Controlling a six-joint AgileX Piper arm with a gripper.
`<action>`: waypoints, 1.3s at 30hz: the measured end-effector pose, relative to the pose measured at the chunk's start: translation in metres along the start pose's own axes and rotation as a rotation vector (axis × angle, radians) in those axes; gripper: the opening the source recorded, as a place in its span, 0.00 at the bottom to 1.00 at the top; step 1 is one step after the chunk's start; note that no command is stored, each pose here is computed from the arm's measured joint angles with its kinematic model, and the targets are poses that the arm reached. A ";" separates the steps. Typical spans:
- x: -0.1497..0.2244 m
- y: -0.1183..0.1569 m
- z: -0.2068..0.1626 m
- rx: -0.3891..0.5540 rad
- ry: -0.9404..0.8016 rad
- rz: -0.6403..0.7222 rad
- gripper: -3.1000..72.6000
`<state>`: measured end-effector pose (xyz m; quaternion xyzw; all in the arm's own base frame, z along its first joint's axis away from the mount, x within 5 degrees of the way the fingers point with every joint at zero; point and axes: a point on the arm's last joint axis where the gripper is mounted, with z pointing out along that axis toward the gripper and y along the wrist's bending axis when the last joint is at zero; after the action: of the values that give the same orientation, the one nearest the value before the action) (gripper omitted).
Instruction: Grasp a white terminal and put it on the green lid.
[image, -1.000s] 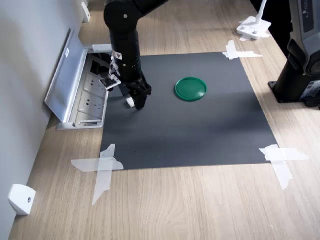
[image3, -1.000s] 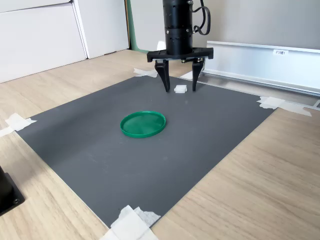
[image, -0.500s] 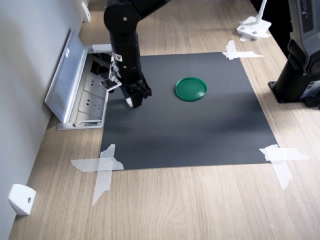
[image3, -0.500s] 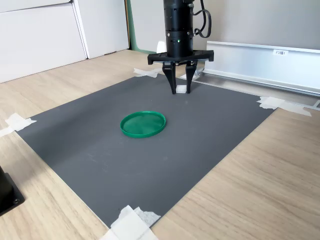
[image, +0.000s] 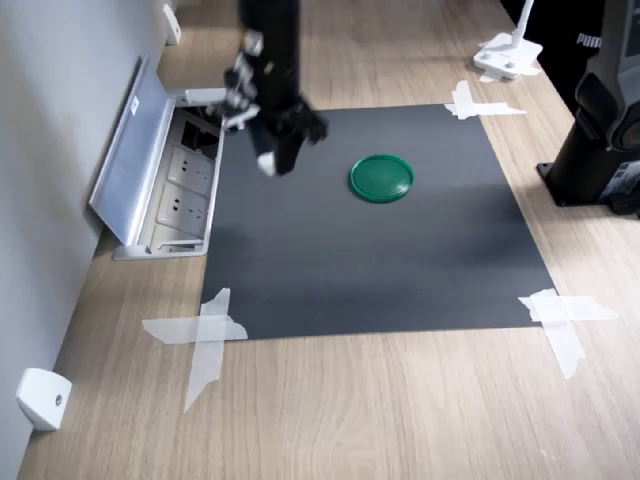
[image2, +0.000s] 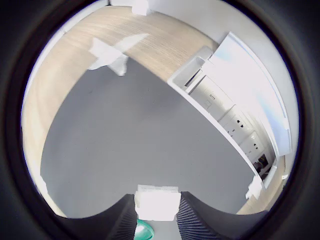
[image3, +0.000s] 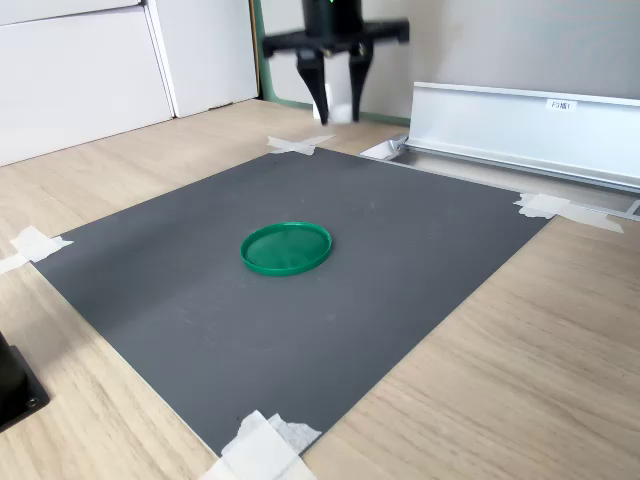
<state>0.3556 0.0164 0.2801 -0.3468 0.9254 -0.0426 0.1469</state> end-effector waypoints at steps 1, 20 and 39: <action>0.008 0.007 -0.007 0.004 -0.002 -0.016 0.45; 0.135 0.049 0.001 0.057 0.093 -0.084 0.45; 0.130 0.033 0.062 0.001 0.118 -0.097 0.45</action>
<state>0.2602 -0.0420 0.1838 -0.3880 0.9145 -0.0707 0.0899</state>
